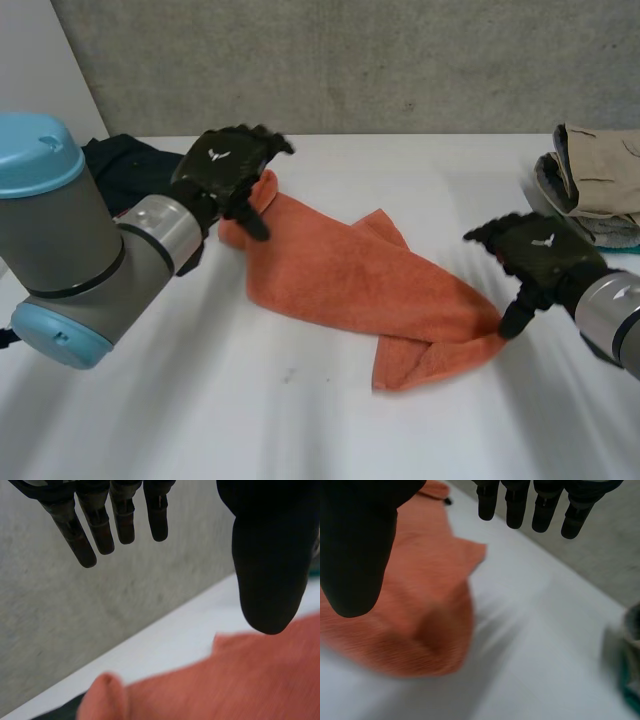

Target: Fold the laundry.

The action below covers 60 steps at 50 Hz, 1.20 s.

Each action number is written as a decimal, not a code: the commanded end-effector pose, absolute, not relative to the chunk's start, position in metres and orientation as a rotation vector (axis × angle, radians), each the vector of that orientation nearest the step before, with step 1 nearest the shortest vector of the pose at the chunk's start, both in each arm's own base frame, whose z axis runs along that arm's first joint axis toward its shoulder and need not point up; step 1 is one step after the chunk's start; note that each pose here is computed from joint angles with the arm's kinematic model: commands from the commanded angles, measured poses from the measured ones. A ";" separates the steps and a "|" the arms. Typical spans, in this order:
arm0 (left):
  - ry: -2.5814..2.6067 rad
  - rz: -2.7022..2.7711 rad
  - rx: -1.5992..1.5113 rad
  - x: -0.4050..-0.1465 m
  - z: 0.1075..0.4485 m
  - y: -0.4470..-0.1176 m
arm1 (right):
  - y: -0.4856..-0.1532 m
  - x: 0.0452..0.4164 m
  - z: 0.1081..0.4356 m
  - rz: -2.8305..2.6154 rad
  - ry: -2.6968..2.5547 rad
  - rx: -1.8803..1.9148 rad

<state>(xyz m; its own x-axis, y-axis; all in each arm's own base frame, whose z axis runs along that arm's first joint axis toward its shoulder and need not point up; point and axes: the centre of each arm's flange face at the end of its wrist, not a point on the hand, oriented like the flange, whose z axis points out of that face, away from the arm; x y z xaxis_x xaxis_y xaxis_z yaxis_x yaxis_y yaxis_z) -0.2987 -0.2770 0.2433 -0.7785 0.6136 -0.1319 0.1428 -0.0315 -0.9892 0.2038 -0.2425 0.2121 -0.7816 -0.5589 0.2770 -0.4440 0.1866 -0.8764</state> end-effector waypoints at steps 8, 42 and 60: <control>-1.952 1.858 -1.428 -0.284 0.149 -0.332 | -0.213 0.239 0.177 -1.615 2.212 -1.142; -1.754 1.873 -1.506 -0.321 0.095 -0.382 | -0.233 0.245 0.140 -1.772 2.302 -1.174; -1.720 2.068 -1.456 -0.322 0.214 -0.313 | -0.292 0.253 0.206 -2.237 2.048 -1.312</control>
